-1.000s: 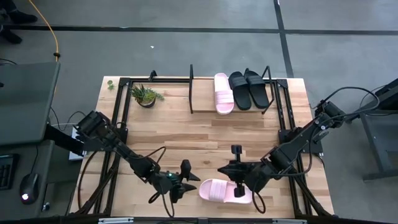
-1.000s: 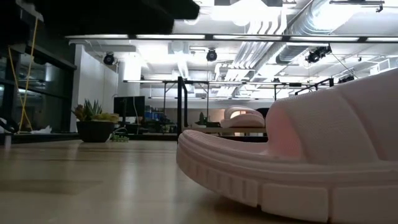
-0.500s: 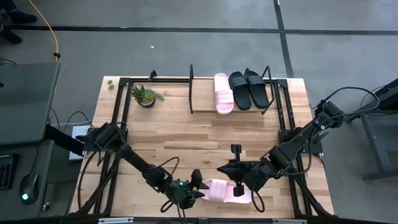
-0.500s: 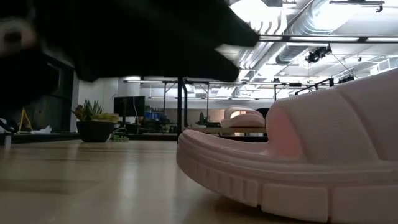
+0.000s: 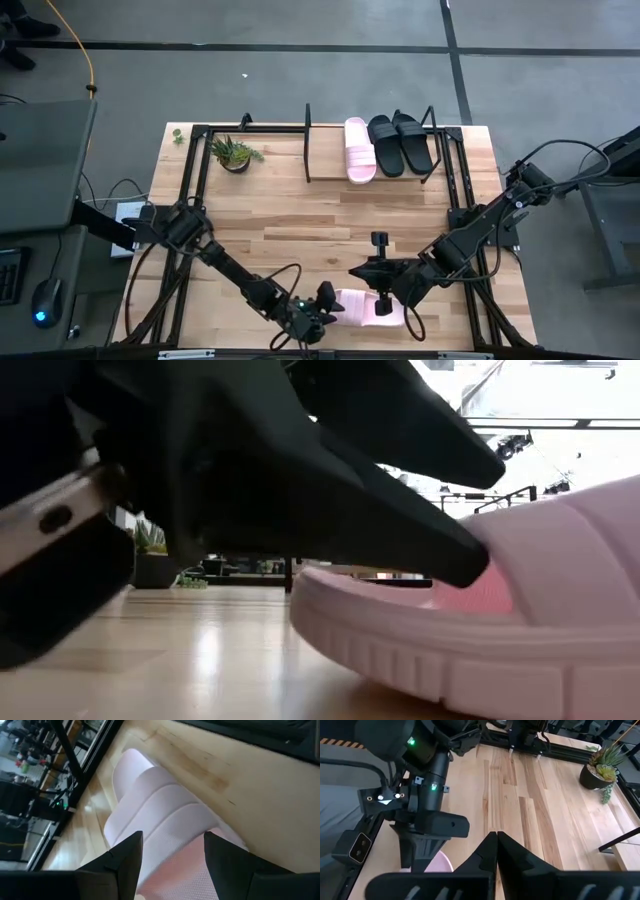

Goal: Pick and place slides into the shelf
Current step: Put the pink slide on the shelf

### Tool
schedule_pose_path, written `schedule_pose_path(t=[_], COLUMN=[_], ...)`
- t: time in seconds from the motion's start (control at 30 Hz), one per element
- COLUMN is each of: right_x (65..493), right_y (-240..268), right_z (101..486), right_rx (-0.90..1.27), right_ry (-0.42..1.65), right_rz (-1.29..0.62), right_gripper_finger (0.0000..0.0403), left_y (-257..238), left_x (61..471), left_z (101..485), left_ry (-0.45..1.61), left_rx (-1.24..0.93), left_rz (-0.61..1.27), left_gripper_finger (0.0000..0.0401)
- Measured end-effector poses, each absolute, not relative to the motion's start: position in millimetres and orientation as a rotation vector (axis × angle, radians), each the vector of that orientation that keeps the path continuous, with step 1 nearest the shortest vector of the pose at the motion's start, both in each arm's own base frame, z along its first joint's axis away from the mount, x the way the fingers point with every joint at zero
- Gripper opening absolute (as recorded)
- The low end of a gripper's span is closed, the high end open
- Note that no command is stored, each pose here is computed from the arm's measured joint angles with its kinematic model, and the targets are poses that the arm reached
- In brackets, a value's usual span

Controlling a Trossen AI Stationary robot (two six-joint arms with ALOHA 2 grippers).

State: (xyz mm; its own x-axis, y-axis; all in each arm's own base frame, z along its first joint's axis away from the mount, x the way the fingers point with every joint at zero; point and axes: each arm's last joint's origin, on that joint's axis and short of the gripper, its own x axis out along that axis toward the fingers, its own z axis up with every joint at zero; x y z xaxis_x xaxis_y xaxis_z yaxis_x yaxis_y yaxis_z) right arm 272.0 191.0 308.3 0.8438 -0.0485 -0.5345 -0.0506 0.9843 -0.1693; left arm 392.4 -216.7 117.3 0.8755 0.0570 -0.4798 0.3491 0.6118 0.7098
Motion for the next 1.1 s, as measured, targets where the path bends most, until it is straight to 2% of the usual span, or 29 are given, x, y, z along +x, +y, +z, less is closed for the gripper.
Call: schedule_pose_path(t=[0.4, 1.1], right_x=[272.3, 272.4], right_y=[191.4, 191.4], right_z=[308.8, 308.8], right_rx=[-0.174, -0.174], right_ry=[0.563, 0.562], right_rz=[0.006, 0.006], right_gripper_finger=[0.0001, 0.0001], left_y=[-213.9, -217.2], left_x=[395.0, 399.0], left_z=[113.3, 120.0], left_ry=[0.561, 0.480], left_rx=[0.972, 0.914], left_rz=[-0.038, -0.047], left_gripper_finger=[0.0193, 0.0193])
